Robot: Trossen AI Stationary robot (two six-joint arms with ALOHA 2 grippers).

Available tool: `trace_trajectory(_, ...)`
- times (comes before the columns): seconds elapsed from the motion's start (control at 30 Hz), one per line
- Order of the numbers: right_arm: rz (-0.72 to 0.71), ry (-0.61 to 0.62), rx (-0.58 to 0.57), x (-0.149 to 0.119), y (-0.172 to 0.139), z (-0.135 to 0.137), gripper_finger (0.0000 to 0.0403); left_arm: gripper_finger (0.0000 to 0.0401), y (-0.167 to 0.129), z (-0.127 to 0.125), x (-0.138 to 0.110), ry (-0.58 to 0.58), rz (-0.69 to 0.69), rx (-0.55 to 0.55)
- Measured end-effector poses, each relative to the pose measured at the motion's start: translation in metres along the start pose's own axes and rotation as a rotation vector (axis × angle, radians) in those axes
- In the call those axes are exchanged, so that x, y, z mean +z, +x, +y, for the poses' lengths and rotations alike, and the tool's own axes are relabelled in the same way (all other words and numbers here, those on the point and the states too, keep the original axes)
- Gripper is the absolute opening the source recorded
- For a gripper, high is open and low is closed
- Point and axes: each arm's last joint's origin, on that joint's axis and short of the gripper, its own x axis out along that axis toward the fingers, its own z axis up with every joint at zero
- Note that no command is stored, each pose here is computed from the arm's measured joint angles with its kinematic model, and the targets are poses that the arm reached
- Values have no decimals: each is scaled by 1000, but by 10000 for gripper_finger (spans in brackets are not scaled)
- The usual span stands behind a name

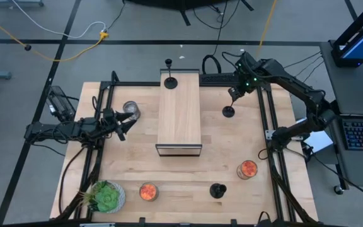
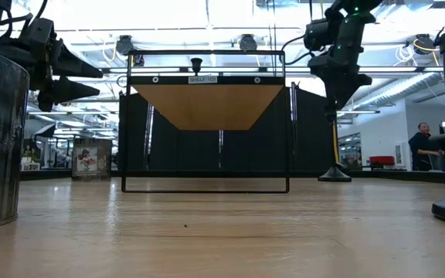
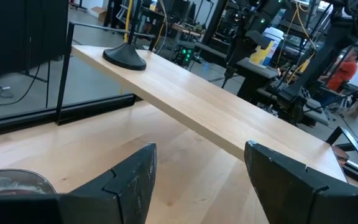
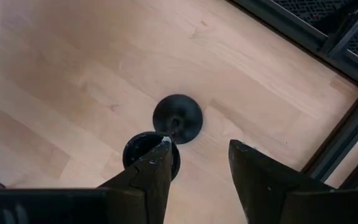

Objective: Pick & Place candle stick holders
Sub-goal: Put the top black candle holder on the shelf

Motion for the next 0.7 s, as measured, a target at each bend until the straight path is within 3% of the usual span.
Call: trace_trajectory(0.7, 64, 1, 40, 2, 11, 1, 155, 251, 0, 0, -1, -3, 6, 3)
